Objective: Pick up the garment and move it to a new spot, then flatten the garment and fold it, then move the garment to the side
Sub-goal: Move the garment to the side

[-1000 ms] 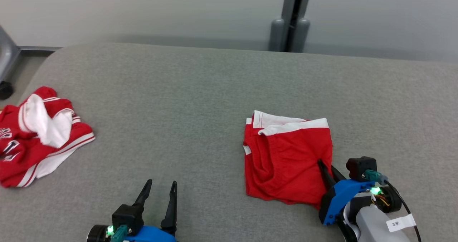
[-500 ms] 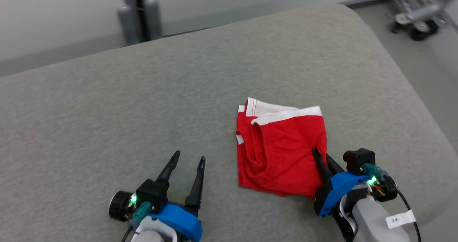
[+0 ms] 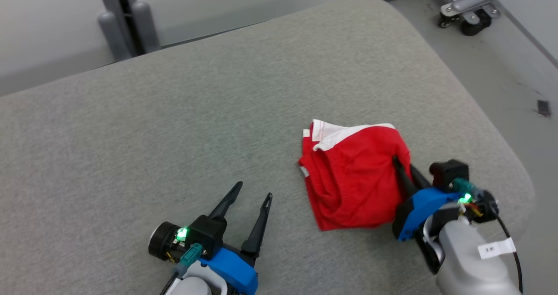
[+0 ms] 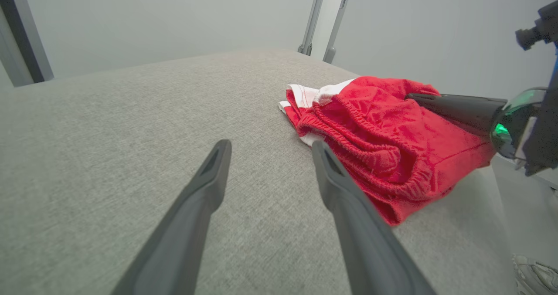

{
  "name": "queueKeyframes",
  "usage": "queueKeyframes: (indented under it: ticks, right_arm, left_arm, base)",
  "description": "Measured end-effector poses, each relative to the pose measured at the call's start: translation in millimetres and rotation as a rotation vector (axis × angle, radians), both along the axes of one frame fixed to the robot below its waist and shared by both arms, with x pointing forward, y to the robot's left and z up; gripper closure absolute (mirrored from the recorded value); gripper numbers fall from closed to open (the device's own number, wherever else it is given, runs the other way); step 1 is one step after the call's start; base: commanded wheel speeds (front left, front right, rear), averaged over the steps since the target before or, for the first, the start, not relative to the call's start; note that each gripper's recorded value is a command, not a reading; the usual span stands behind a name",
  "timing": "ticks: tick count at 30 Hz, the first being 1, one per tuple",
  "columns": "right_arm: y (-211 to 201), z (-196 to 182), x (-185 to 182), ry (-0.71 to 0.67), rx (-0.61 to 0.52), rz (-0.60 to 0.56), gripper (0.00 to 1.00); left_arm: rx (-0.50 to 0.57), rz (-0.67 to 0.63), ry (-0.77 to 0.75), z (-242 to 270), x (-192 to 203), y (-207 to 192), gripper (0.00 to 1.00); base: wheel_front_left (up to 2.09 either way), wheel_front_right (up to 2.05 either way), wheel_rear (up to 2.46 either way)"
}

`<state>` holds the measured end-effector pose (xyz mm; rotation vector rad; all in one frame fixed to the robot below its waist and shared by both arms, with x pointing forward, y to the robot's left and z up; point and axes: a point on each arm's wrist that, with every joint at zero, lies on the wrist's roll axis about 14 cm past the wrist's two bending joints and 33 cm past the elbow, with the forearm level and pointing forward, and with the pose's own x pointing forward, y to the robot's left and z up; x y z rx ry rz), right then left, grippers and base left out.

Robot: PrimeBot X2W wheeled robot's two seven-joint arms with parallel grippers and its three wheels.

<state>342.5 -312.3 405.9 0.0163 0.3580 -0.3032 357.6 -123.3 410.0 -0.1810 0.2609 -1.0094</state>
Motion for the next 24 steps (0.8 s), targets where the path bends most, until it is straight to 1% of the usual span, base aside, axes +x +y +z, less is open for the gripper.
queueKeyframes:
  ticks: [4, 8, 13, 16, 18, 20, 21, 22, 23, 24]
  right_arm:
    - [-19, 12, 25, 0.007, -0.084, 0.023, 1.00]
    - [-60, 33, 48, 0.012, -0.182, -0.007, 1.00]
    - [-101, 47, 72, 0.066, -0.289, -0.042, 1.00]
    - [-120, 51, 80, 0.098, -0.333, -0.072, 1.00]
    - [-127, 52, 87, 0.094, -0.335, -0.100, 1.00]
    - [-129, 49, 94, 0.119, -0.360, -0.097, 1.00]
    - [-130, 49, 97, 0.115, -0.363, -0.107, 0.91]
    - [-131, 51, 101, 0.110, -0.375, -0.113, 0.33]
    - [-134, 54, 103, 0.107, -0.389, -0.122, 0.00]
    - [-135, 57, 105, 0.096, -0.394, -0.136, 0.00]
  left_arm:
    - [0.024, 0.027, 0.005, -8, 5, 16, 0.00]
    - [0.033, 0.086, -0.001, -11, 18, 37, 0.00]
    - [0.048, 0.178, 0.019, -21, 34, 66, 0.00]
    - [0.060, 0.220, 0.031, -28, 40, 80, 0.00]
    - [0.063, 0.242, 0.035, -31, 44, 87, 0.00]
    - [0.066, 0.265, 0.035, -32, 49, 94, 0.00]
    - [0.066, 0.274, 0.035, -33, 50, 97, 0.00]
    - [0.069, 0.282, 0.035, -35, 52, 100, 0.00]
    - [0.072, 0.288, 0.037, -36, 53, 103, 0.00]
    - [0.073, 0.296, 0.039, -37, 54, 105, 0.00]
  base:
    - [0.00, 0.00, 0.00]
    - [0.00, 0.00, 0.00]
    - [0.00, 0.00, 0.00]
    - [0.00, 0.00, 0.00]
    - [0.00, 0.00, 0.00]
    - [0.00, 0.00, 0.00]
    - [0.00, 0.00, 0.00]
    - [0.00, 0.00, 0.00]
    - [0.00, 0.00, 0.00]
    - [0.00, 0.00, 0.00]
